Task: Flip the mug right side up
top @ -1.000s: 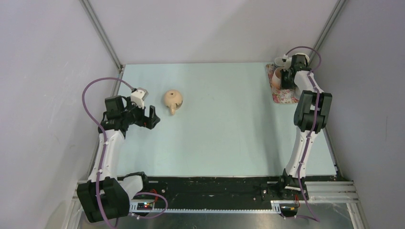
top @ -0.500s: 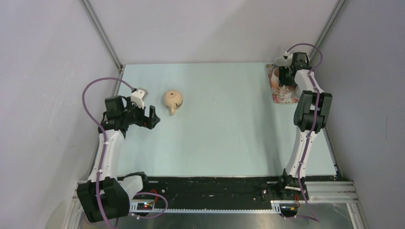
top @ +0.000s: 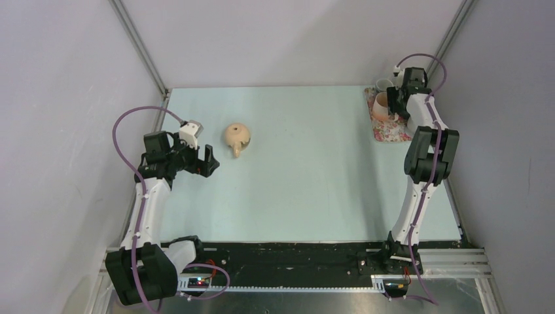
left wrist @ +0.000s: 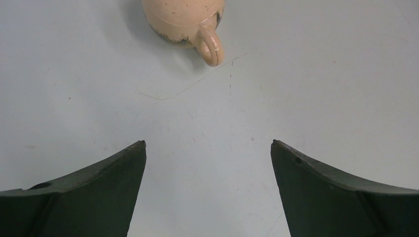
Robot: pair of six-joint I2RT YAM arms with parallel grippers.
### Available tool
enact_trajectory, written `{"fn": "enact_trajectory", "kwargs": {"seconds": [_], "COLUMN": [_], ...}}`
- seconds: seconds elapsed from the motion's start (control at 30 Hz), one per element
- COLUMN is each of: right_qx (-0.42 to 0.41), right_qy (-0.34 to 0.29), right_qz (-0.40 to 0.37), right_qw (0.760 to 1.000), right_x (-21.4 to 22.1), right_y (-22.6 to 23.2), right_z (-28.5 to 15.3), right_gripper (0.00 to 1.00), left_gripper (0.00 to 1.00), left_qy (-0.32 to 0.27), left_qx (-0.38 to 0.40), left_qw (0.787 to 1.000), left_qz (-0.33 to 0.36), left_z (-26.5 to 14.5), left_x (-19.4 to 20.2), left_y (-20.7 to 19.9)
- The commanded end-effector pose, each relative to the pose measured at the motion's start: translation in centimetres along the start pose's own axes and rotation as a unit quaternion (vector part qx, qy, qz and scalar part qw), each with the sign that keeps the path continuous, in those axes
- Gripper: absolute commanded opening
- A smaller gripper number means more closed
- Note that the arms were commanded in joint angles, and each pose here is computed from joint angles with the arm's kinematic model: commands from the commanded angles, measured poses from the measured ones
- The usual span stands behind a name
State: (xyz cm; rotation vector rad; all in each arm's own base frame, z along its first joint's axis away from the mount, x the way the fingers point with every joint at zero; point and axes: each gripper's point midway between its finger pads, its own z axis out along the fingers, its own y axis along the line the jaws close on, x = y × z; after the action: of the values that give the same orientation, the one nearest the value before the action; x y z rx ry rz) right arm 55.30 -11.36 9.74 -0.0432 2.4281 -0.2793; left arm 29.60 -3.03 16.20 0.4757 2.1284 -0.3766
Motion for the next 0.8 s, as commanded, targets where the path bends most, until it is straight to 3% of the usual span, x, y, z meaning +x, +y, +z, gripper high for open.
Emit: {"fn": "enact_trajectory", "kwargs": {"seconds": [0.0, 0.13, 0.3, 0.47, 0.6, 0.77], "right_qx": [0.005, -0.035, -0.079, -0.143, -0.218, -0.320], "right_qy": [-0.072, -0.098, -0.188, -0.317, -0.378, -0.369], "right_qz": [-0.003, 0.001, 0.002, -0.058, -0.095, -0.111], "right_qw": [0.997, 0.995, 0.979, 0.936, 0.895, 0.865], "right_x": [-4.4, -6.2, -11.1, -13.4, -10.8, -4.9], "right_y": [-1.4, 0.1, 1.5, 6.1, 10.6, 14.9], "right_z": [-4.2, -7.3, -18.1, -32.5, -39.3, -39.6], "right_gripper": [0.62, 0.62, 0.67, 0.98, 0.99, 0.99], "left_gripper": [0.98, 0.98, 0.98, 0.98, 0.98, 0.98], "left_qy": [-0.012, -0.014, -0.015, -0.015, -0.016, -0.019], "left_qx": [-0.001, -0.003, -0.003, -0.004, -0.007, -0.010], "left_qw": [1.000, 1.000, 1.000, 1.000, 1.000, 1.000], "left_qz": [0.014, 0.016, 0.016, 0.015, 0.016, 0.016], "left_z": [-0.3, -0.4, -0.4, -0.4, -0.6, -0.8], "left_x": [-0.5, -0.6, -0.7, -0.7, -0.7, -0.8], "left_y": [0.1, 0.2, 0.1, 0.2, 0.2, 0.1]}}
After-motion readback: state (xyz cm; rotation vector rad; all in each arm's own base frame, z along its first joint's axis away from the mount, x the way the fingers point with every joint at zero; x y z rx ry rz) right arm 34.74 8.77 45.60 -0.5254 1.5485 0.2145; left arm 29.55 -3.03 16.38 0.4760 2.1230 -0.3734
